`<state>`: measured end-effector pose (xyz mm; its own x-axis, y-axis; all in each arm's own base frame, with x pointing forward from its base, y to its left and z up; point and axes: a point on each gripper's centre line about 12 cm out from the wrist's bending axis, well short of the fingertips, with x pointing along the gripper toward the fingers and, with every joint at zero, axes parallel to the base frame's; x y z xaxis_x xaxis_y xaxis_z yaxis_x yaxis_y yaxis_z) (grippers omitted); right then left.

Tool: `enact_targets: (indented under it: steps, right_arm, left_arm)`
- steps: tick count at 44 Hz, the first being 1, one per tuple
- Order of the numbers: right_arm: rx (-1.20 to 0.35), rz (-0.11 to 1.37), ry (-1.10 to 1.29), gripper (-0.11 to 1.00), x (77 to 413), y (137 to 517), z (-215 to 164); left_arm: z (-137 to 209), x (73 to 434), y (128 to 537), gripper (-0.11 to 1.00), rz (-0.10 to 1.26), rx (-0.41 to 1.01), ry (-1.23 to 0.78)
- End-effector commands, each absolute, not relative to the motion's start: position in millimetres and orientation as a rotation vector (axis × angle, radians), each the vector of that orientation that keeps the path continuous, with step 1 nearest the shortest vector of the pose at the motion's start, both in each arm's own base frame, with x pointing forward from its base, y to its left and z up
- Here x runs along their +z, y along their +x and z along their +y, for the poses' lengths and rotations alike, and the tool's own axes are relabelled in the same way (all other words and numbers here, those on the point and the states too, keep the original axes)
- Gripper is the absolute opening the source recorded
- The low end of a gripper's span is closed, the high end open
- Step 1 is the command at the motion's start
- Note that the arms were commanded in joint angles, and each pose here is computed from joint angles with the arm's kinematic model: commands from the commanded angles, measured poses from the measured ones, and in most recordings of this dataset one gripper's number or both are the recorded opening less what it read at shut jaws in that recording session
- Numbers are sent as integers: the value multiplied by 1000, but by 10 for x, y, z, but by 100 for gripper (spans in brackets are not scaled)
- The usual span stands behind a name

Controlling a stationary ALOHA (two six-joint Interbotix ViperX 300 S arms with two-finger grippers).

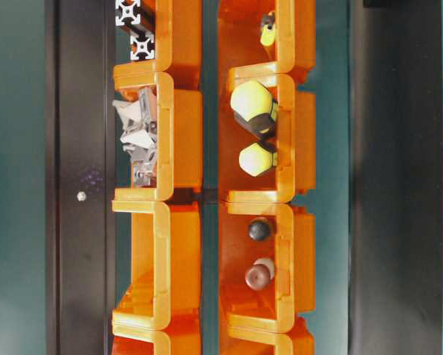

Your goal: Pick foam from container rack with left arm.

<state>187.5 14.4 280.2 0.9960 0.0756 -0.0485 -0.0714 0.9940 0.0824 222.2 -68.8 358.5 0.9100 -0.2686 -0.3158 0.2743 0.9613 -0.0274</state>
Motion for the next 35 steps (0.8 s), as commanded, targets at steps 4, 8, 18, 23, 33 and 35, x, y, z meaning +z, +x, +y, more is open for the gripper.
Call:
enact_targets:
  steps: [4,8,18,23,33,35]
  right_arm:
    - [77,4,86,1,2962,1882,147]
    - [77,-2,86,1,2970,1869,146]
    - [77,-11,85,1,2984,1850,144]
    - [77,-2,86,1,2957,1843,144]
    - [79,-3,84,1,2942,1836,146]
    - [77,-5,85,1,2948,1837,143]
  left_arm:
    - [-584,3650,2004,80,250,-267,6]
    - [-525,3654,1874,80,218,-258,-4]
    - [-423,3671,1671,79,163,-237,-12]
    - [-399,3636,1619,79,156,-231,-15]
    - [-352,3601,1542,79,128,-216,-29]
    - [-351,3596,1545,79,125,-215,-30]
